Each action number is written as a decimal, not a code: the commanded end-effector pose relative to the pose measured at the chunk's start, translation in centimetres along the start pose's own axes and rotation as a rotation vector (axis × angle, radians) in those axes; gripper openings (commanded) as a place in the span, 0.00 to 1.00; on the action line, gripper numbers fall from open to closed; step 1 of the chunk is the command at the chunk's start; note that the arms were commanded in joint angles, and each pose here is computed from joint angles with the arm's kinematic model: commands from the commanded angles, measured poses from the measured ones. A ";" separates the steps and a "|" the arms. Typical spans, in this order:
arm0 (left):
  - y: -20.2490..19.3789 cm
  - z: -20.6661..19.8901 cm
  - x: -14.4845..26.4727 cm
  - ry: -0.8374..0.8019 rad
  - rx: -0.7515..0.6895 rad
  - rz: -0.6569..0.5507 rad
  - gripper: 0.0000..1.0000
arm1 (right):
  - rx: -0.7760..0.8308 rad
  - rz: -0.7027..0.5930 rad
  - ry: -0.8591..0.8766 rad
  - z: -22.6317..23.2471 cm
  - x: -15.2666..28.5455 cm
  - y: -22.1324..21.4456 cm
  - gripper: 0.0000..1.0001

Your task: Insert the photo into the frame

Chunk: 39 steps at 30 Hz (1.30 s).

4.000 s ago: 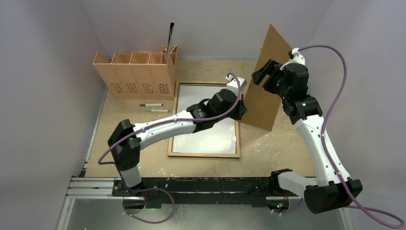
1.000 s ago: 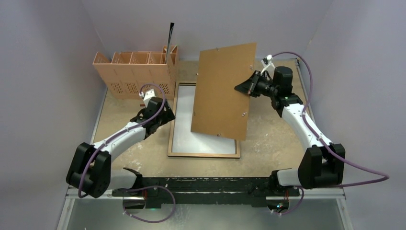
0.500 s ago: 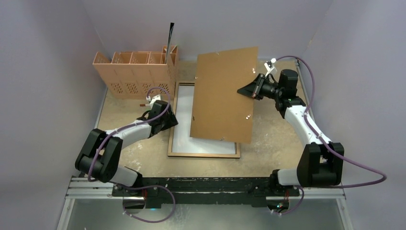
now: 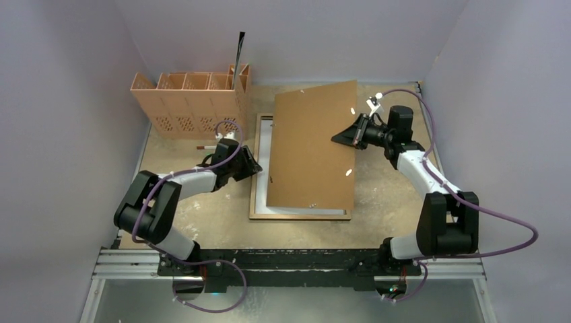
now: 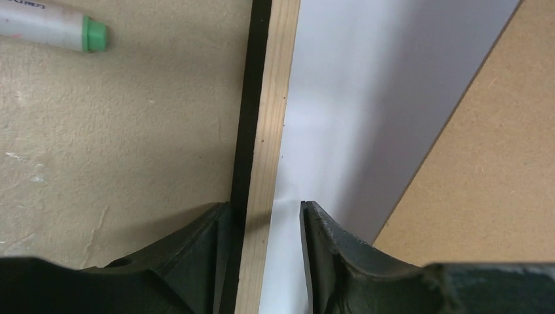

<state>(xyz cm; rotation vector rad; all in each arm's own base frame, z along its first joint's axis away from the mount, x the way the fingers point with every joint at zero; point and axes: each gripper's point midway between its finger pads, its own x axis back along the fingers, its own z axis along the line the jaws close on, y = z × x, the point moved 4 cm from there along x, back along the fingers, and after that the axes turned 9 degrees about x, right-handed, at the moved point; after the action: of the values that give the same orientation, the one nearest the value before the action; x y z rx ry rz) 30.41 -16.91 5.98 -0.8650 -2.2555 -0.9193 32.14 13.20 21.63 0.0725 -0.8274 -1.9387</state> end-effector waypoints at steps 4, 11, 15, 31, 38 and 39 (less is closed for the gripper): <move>3.6 -1.2 2.8 0.058 -0.020 -0.175 0.54 | 0.073 -0.030 0.124 2.2 0.4 1.1 0.00; 5.6 -4.4 4.2 -0.042 -0.088 -0.216 0.68 | 0.097 -0.039 0.179 3.4 1.0 0.9 0.00; 5.8 -5.6 3.8 -0.095 -0.080 -0.215 0.68 | 0.095 -0.035 0.207 3.8 1.4 0.3 0.00; 6.8 -8.6 4.1 -0.169 -0.086 -0.225 0.68 | 0.125 -0.016 0.260 5.2 3.2 -3.2 0.00; 7.2 -10.8 5.8 -0.247 -0.104 -0.260 0.67 | 0.141 -0.013 0.273 6.0 4.3 -5.4 0.00; 7.0 -11.3 6.0 -0.260 -0.113 -0.261 0.67 | 0.143 -0.014 0.271 6.1 4.4 -5.7 0.00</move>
<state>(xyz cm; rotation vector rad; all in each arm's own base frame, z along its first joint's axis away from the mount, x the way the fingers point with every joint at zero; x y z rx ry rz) 33.94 -17.52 14.98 -0.7461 -2.4485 -1.0758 25.08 13.88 22.75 0.3081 -0.7813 -1.8914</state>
